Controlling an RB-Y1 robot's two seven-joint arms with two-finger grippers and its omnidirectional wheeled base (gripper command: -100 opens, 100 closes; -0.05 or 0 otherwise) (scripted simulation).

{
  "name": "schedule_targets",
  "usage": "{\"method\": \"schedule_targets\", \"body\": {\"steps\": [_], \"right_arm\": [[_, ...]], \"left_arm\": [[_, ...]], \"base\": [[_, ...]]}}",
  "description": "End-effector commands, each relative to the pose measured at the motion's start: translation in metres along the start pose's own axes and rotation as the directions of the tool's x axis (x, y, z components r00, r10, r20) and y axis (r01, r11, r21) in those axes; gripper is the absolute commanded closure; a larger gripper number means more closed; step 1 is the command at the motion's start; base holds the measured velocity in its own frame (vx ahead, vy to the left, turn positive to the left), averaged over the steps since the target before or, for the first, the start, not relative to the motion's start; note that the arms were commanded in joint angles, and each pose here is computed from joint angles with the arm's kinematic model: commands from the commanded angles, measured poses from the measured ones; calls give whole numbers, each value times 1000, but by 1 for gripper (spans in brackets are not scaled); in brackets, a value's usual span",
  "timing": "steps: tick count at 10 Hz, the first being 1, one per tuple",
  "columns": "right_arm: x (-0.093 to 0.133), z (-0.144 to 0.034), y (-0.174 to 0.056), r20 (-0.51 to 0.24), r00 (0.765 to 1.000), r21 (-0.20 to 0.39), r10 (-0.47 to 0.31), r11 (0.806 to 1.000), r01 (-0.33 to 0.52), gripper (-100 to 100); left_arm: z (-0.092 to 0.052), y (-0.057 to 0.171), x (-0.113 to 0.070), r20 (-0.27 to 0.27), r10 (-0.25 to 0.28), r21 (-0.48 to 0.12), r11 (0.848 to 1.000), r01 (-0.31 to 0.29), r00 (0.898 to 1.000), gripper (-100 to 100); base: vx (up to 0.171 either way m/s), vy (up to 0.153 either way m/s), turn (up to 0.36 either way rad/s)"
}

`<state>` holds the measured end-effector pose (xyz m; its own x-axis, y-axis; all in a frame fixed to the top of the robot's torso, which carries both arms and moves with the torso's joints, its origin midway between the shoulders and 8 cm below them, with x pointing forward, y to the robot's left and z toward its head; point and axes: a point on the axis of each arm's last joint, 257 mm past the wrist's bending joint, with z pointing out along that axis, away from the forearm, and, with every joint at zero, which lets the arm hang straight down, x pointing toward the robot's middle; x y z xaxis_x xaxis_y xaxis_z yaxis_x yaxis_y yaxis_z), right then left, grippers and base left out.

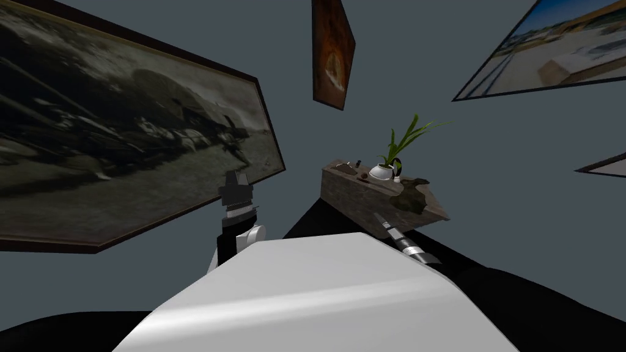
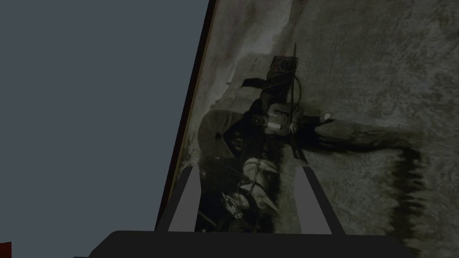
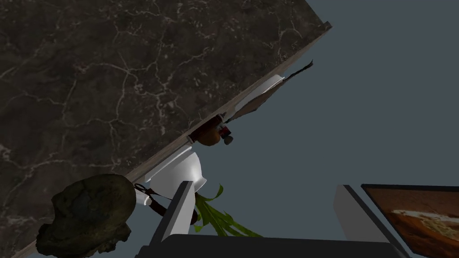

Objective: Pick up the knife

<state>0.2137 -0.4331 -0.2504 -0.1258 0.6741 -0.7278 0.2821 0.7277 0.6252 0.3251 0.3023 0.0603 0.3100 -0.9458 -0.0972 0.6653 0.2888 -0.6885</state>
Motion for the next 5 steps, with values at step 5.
{"method": "schedule_targets", "body": {"steps": [5], "right_arm": [[18, -59, -70, -159, 975, 179, -153, 967, 181, -100]], "left_arm": [[0, 0, 0, 0, 0, 0, 1000, 0, 1000, 0]], "base": [[48, 11, 238]]}}
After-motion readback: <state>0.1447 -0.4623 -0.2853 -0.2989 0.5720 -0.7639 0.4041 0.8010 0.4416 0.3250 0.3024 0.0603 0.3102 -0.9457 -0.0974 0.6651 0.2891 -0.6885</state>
